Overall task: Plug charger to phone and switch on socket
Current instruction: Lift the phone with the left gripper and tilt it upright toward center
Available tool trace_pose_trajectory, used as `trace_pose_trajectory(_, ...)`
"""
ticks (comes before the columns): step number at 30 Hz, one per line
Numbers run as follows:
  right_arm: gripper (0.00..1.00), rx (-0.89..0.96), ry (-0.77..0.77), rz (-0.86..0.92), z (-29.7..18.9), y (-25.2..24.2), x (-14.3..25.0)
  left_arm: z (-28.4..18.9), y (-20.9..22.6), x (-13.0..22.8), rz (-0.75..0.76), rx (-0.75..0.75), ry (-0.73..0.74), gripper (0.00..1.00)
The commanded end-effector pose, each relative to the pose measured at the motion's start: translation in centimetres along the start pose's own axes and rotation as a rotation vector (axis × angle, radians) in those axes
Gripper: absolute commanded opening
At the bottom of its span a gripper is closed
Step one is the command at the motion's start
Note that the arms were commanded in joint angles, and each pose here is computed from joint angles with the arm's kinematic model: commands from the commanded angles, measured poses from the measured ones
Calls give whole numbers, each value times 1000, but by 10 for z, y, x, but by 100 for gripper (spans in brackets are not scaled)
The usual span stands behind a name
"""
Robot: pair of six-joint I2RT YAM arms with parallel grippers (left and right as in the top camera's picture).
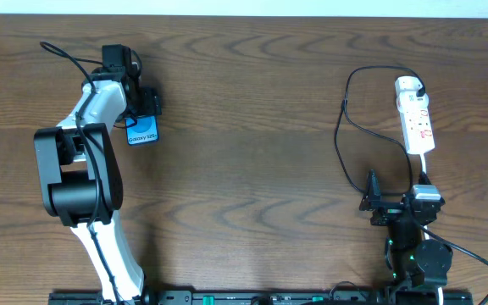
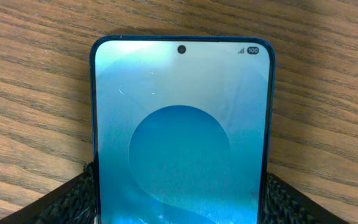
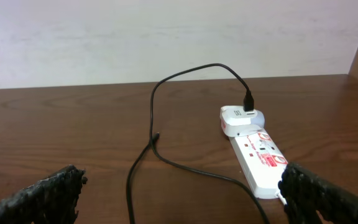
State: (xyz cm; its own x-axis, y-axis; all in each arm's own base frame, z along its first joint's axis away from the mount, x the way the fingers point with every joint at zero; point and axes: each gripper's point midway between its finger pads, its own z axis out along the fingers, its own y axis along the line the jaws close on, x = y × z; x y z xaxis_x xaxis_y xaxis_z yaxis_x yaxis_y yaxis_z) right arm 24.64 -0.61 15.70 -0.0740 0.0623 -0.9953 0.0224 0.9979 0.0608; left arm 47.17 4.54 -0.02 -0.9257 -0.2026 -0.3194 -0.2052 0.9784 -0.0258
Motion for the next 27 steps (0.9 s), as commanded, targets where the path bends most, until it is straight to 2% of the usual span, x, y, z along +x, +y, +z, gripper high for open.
trace_pose_trajectory(1,99,7,0,3,0,-1,1,19,-1,23,-15,14,86,70)
trace_pose_trajectory(19,99,7,0,3,0,-1,1,-31,-4,0,-82,31,-3,69)
trace_pose_trajectory(27,99,7,0,3,0,-1,1,-62,-18,-6,-129,111,-30,69)
